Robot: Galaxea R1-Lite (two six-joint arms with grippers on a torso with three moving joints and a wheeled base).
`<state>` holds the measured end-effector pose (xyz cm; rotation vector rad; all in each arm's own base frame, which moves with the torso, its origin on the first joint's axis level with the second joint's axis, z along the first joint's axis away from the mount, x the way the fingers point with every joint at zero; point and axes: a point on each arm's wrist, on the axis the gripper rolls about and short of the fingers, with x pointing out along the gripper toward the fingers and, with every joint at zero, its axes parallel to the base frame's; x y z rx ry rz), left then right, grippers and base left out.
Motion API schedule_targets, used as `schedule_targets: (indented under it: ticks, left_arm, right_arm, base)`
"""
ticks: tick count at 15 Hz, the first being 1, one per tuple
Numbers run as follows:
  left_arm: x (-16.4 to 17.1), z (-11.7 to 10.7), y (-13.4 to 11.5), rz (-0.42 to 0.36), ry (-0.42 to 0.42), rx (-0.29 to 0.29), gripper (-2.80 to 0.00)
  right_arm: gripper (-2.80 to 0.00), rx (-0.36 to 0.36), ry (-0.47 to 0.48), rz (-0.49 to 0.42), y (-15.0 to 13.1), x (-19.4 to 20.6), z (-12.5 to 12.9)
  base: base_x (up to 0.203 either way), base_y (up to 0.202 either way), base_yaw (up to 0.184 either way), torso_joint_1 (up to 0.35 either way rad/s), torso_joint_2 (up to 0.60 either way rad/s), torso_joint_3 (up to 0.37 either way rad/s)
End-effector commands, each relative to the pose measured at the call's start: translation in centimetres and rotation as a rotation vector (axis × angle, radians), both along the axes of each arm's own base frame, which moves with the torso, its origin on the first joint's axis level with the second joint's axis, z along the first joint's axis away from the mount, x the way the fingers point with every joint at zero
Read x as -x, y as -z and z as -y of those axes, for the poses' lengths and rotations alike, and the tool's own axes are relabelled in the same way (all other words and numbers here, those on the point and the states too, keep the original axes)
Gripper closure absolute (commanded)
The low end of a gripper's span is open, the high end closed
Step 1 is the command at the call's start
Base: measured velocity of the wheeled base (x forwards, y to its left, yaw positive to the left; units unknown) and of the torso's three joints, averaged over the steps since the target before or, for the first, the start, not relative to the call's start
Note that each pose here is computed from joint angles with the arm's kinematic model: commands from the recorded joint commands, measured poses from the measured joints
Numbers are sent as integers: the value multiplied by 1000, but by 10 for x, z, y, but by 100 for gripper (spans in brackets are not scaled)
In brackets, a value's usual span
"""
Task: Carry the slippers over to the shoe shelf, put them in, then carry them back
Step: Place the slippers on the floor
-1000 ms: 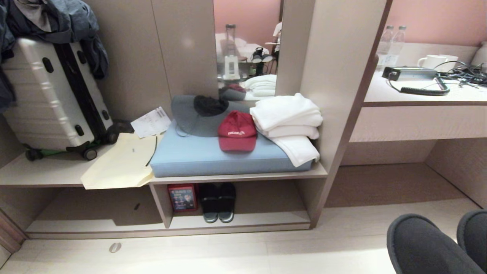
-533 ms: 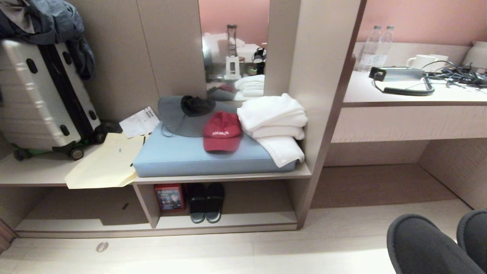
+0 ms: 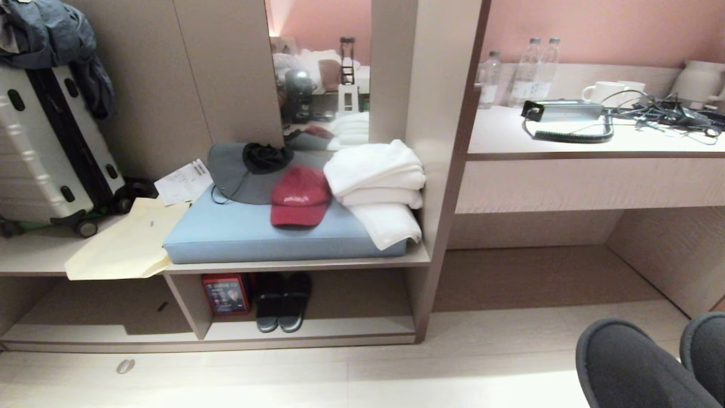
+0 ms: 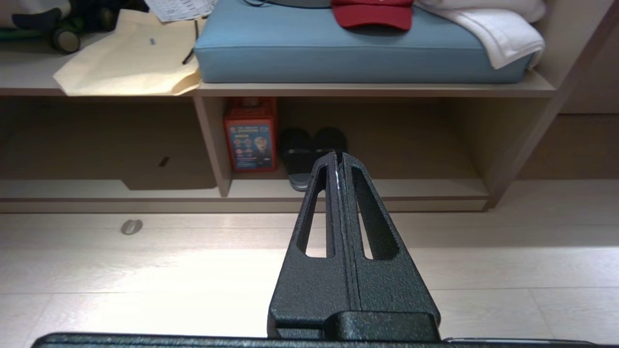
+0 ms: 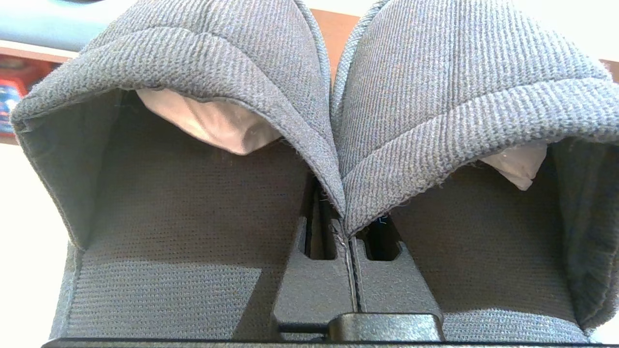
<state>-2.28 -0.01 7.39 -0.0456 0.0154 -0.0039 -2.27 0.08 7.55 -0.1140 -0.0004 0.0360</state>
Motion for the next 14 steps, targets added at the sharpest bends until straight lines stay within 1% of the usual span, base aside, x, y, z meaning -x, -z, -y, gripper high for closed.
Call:
schedule_targets:
  ticks: [1,14]
  left_arm:
    - [0,0,0,0,0,0,0]
    - [0,0,0,1,0,0,0]
  right_arm:
    - [0,1,-1,-1,0,0,0]
    - [0,1,-1,-3,0,0,0]
  base:
    - [0,-199,3,2,0,2]
    - [0,-198,2,4,2,2]
